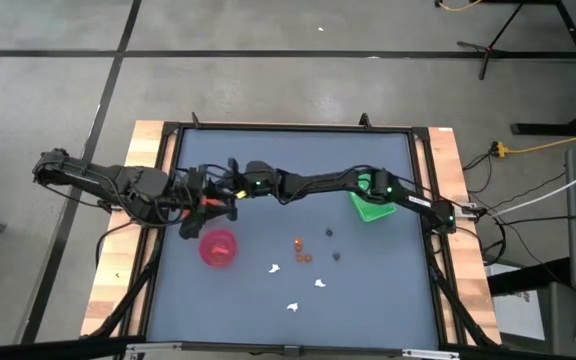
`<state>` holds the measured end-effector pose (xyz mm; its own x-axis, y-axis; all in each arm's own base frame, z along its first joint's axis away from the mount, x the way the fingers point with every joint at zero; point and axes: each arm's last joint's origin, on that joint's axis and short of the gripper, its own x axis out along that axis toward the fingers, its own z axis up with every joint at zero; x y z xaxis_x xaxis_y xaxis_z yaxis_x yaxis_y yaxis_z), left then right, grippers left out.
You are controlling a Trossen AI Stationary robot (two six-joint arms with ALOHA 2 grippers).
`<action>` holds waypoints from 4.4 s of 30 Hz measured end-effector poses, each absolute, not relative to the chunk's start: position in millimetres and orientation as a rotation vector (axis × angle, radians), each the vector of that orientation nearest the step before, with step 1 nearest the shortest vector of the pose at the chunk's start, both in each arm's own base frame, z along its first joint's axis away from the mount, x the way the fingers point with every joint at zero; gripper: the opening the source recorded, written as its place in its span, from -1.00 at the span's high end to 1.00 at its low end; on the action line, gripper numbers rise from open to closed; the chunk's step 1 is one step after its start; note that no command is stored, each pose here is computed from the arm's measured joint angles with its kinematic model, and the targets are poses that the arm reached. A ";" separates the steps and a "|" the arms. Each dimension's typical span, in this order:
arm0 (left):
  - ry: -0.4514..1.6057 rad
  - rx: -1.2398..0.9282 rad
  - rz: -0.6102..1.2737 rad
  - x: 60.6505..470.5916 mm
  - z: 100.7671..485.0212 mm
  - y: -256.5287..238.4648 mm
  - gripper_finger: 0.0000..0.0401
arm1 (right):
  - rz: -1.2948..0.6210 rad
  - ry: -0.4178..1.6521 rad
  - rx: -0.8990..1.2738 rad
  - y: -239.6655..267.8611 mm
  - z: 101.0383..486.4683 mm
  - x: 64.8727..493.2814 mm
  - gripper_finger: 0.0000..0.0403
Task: Sort Halloween decoration
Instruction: Put the black skull toy into the orange bowl, then put the white ghost toy into the green bin
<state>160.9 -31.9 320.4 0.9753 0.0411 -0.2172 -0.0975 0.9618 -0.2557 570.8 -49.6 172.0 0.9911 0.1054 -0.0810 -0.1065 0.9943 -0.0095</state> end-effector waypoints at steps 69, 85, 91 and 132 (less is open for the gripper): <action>0.343 -0.213 -0.073 236.4 268.1 -91.8 0.23 | 0.077 1.134 -0.125 0.0 376.6 337.1 0.01; 0.306 -0.221 -0.111 282.9 220.7 -122.8 0.23 | -0.007 0.798 -0.013 33.0 279.0 228.0 0.01; 0.347 -0.201 -0.102 306.1 207.9 -133.8 0.23 | -0.008 0.763 0.000 31.7 253.5 221.8 0.01; 0.766 -0.076 0.075 315.4 125.4 -137.3 0.23 | -0.006 0.762 -0.001 31.6 239.4 221.4 0.01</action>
<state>315.4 -137.3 125.4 0.7182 0.0405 -0.6946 -0.0956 0.9946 -0.0409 221.4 31.6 239.4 0.7237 -0.0062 -0.6901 0.0055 1.0000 -0.0033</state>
